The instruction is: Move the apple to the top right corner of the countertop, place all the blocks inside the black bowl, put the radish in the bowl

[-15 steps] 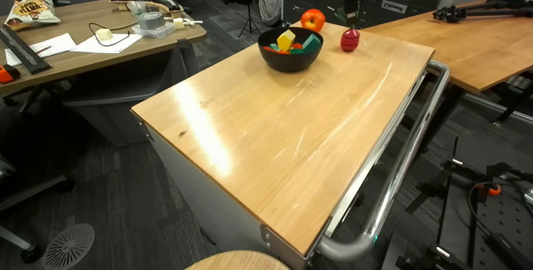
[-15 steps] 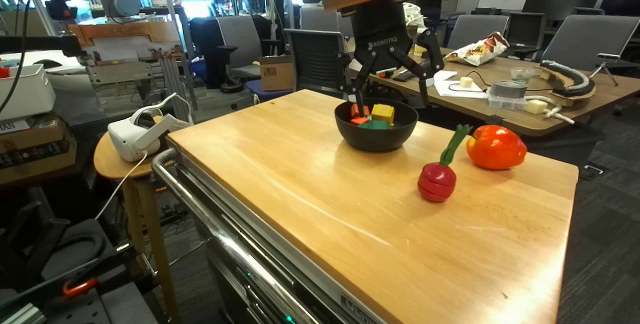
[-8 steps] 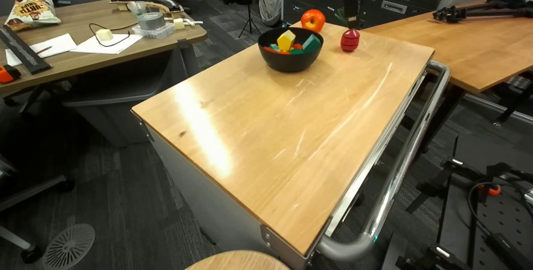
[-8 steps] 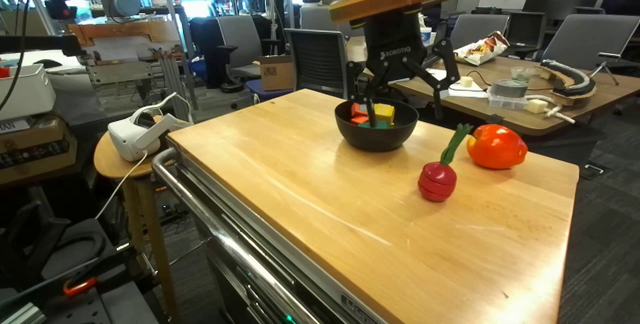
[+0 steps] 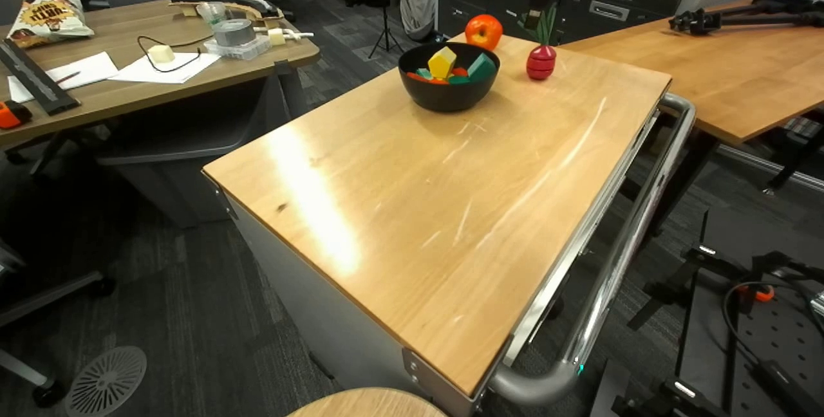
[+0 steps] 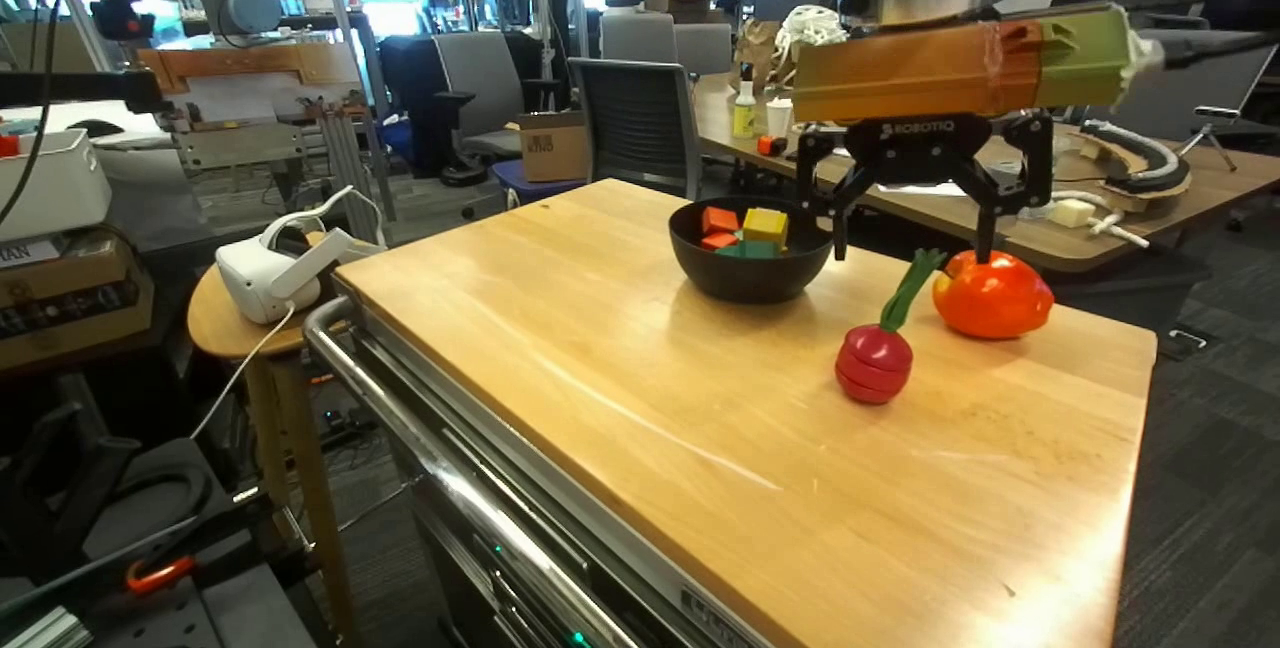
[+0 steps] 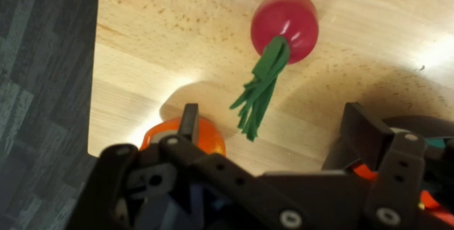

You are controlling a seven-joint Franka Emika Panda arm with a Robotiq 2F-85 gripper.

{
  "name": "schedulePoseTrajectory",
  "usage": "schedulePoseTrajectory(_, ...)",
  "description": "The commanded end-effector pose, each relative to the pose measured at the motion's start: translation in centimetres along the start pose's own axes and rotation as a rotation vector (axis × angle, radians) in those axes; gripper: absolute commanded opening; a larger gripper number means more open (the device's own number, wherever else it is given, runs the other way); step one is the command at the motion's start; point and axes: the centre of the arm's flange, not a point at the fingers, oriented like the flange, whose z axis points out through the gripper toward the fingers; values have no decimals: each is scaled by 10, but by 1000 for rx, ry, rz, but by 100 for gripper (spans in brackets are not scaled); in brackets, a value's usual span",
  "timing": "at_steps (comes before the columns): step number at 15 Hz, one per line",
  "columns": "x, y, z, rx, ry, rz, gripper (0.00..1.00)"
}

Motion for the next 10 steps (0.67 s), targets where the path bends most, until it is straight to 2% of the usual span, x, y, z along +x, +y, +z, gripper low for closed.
schedulePoseTrajectory(1, -10, 8, -3, 79, 137, -40, 100)
schedulePoseTrajectory(2, -11, 8, -1, 110, 136, -45, 100)
schedulePoseTrajectory(3, -13, 8, 1, 138, 134, -45, 94)
schedulePoseTrajectory(4, -15, 7, 1, 154, 130, -47, 75)
schedulePoseTrajectory(6, -21, 5, 2, 192, 67, -22, 58)
schedulePoseTrajectory(8, -31, 4, 4, 182, 0, 17, 56)
schedulePoseTrajectory(9, -36, 5, 4, 171, -33, 46, 49)
schedulePoseTrajectory(10, -41, 6, 4, 162, -57, 64, 35)
